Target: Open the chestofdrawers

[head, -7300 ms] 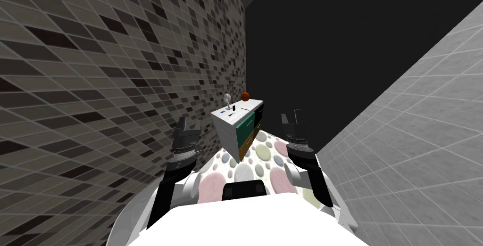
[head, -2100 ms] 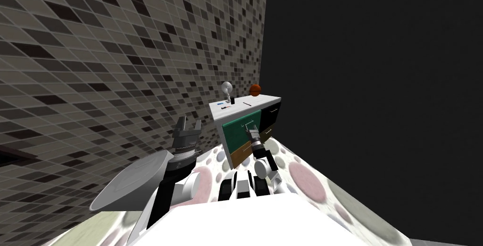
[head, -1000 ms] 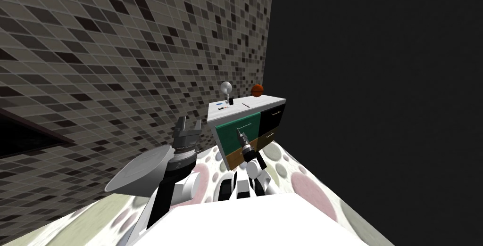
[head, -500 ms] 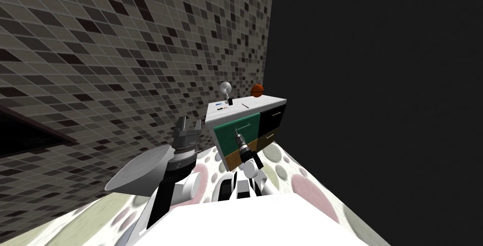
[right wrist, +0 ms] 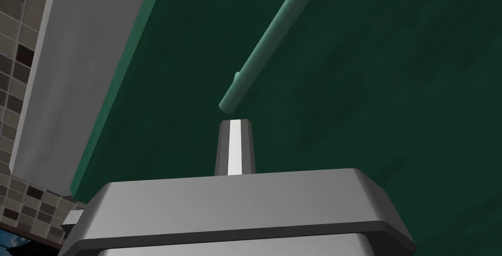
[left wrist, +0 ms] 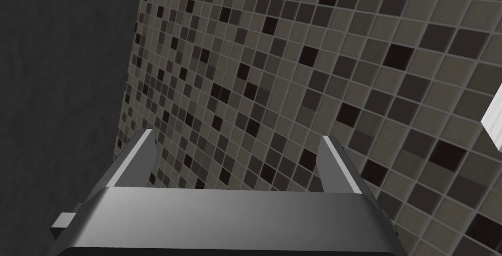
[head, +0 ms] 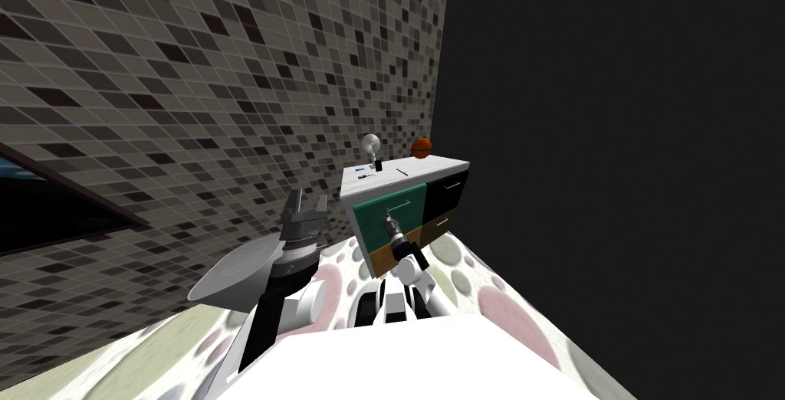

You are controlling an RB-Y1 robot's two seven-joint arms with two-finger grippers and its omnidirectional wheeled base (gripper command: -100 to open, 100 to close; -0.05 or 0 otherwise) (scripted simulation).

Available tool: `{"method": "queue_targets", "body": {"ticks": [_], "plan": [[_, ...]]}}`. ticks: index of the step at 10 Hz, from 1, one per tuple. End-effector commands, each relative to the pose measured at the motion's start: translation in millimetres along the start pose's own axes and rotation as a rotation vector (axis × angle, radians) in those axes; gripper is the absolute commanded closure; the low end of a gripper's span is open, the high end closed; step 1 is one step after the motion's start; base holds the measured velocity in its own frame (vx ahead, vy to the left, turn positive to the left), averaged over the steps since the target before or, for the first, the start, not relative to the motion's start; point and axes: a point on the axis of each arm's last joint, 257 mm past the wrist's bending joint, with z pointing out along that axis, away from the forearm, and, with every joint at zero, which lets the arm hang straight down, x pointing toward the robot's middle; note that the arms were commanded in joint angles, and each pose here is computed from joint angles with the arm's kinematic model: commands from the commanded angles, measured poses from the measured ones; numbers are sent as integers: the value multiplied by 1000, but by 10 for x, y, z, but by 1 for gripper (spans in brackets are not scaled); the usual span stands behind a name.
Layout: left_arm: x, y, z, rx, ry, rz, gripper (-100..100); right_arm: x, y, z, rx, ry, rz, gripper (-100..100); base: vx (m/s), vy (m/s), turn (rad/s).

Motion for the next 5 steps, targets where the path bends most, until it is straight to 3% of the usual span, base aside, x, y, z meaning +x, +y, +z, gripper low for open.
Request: {"method": "queue_targets", "body": {"ticks": [1, 2, 5], "plan": [[0, 0, 0, 0, 0, 0, 0, 68, 562, 0, -73, -57, -214, 100, -57, 94, -14], [0, 0, -1, 0, 0, 0, 0, 7, 555, -2, -65, -84, -241, 100, -1, 21, -18], [-1, 0, -1, 0, 0, 1, 0, 1, 506, 1, -42, -86, -326, 100, 14, -20, 2]]}}
